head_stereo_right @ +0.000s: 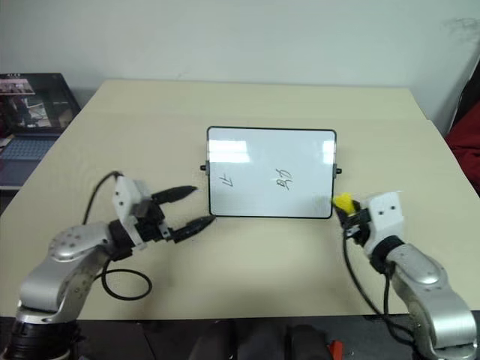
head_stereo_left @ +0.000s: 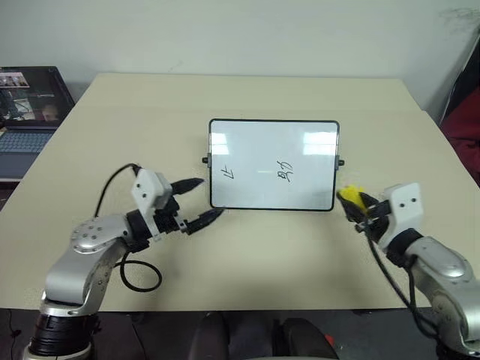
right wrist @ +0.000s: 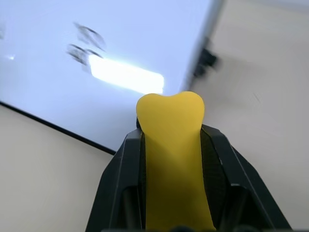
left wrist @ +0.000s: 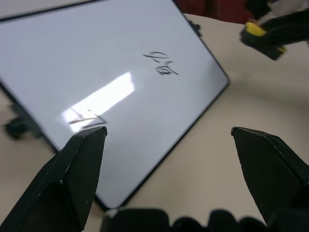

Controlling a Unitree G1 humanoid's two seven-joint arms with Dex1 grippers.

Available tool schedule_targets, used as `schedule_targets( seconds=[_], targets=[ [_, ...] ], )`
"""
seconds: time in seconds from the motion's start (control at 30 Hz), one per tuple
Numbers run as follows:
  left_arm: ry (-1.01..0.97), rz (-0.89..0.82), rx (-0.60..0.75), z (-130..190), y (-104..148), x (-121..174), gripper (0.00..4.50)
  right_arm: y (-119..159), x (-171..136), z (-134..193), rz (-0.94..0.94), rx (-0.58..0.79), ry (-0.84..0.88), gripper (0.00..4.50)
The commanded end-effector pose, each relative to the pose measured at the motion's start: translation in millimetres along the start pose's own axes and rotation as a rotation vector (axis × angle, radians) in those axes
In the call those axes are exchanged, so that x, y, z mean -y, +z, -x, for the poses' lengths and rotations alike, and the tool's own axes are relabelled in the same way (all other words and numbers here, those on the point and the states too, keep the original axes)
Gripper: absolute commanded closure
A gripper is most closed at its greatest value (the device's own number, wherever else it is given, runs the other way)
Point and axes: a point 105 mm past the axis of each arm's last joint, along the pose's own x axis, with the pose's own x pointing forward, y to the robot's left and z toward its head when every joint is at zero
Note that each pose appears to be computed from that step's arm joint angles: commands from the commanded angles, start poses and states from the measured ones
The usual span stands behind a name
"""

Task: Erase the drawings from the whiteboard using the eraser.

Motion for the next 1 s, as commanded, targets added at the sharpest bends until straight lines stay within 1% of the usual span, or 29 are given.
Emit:
schedule_targets(
  seconds=[0.03,0.17,0.23,0.37,0.47,0.67,0.87,1.0],
  targets=[
    [0.068,-0.037,0.004,9,7,-12,0.00,32,-23,-15,0.103,0.125,0.095,3.33],
    [0.133,-0.042,-0.042,17,0,-24,0.00,48,-39,-38,0.161,0.174,0.159,3.33],
    [0.171,-0.052,-0.070,21,-6,-30,0.00,59,-44,-52,0.238,0.212,0.182,3.33],
    [0.194,-0.068,-0.104,26,-11,-34,0.00,74,-55,-70,0.319,0.273,0.229,3.33],
    [0.227,-0.075,-0.128,34,-14,-40,0.00,87,-72,-85,0.399,0.320,0.293,3.33],
    [0.177,-0.075,-0.124,33,-12,-30,0.00,100,-98,-114,0.365,0.304,0.387,3.33],
    [0.216,-0.088,-0.163,35,-19,-39,0.00,107,-127,-138,0.489,0.288,0.463,3.33],
    [0.210,-0.092,-0.173,35,-21,-40,0.00,106,-134,-150,0.566,0.267,0.467,3.33]
  ],
)
